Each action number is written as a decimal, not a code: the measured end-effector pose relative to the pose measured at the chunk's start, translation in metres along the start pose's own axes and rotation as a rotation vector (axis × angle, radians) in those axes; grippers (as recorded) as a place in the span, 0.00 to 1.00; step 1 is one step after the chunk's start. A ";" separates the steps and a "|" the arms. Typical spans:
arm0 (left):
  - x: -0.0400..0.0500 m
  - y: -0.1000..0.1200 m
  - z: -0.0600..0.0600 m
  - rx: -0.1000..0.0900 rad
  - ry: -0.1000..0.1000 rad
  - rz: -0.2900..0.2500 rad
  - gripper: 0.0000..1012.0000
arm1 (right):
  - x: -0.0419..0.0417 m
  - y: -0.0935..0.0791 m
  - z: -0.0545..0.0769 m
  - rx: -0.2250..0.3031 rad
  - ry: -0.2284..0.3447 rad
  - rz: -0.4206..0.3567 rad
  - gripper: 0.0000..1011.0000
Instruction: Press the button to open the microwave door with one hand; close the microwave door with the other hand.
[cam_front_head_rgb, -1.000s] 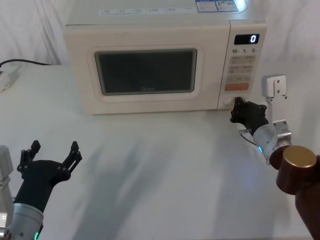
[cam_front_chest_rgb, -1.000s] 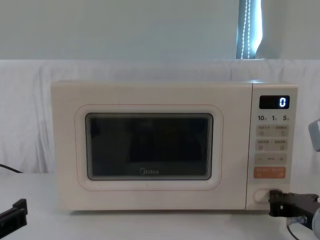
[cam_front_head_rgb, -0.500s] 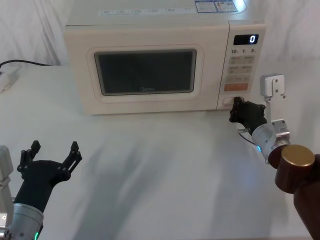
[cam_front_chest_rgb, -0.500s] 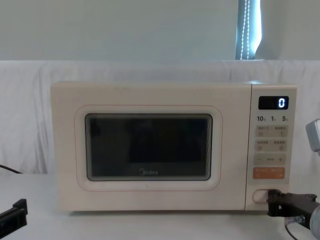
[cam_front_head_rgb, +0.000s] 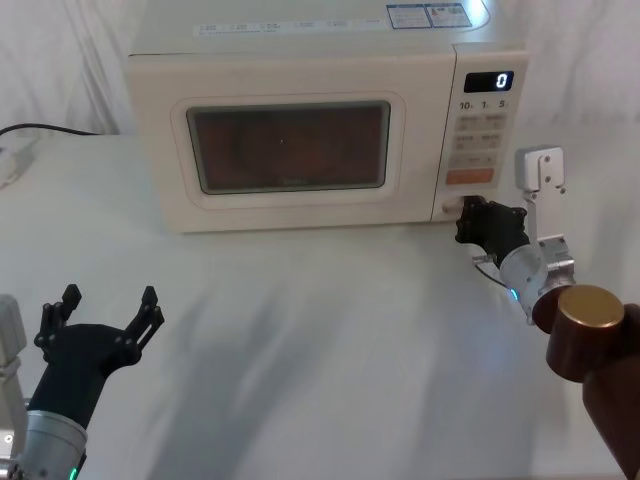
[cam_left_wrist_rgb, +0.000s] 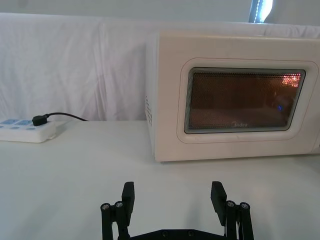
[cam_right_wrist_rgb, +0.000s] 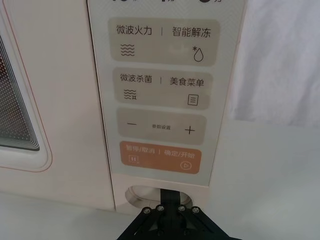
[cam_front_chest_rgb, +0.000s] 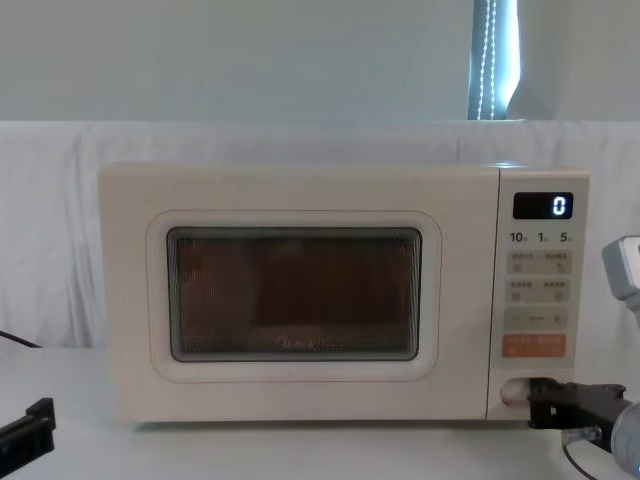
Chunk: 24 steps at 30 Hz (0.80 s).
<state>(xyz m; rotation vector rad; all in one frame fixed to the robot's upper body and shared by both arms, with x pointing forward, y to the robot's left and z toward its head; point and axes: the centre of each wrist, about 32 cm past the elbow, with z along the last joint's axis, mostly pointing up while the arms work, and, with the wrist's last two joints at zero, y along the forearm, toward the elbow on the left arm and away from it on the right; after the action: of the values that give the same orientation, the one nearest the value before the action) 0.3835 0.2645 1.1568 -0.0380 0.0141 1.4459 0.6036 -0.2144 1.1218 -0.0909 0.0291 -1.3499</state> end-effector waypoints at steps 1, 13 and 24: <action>0.0000 0.000 0.000 0.000 0.000 0.000 0.99 | 0.0000 0.001 0.000 0.000 -0.001 0.001 0.00; 0.0001 0.000 0.000 0.000 0.000 0.000 0.99 | -0.0003 0.006 0.000 0.003 -0.004 0.006 0.00; 0.0000 0.000 0.000 0.000 0.000 0.000 0.99 | -0.0005 0.006 -0.001 0.003 -0.002 0.006 0.00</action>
<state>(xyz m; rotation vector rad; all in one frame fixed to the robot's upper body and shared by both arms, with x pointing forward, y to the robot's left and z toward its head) 0.3835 0.2646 1.1568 -0.0380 0.0140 1.4461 0.6092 -0.2127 1.1201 -0.0900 0.0256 -1.3436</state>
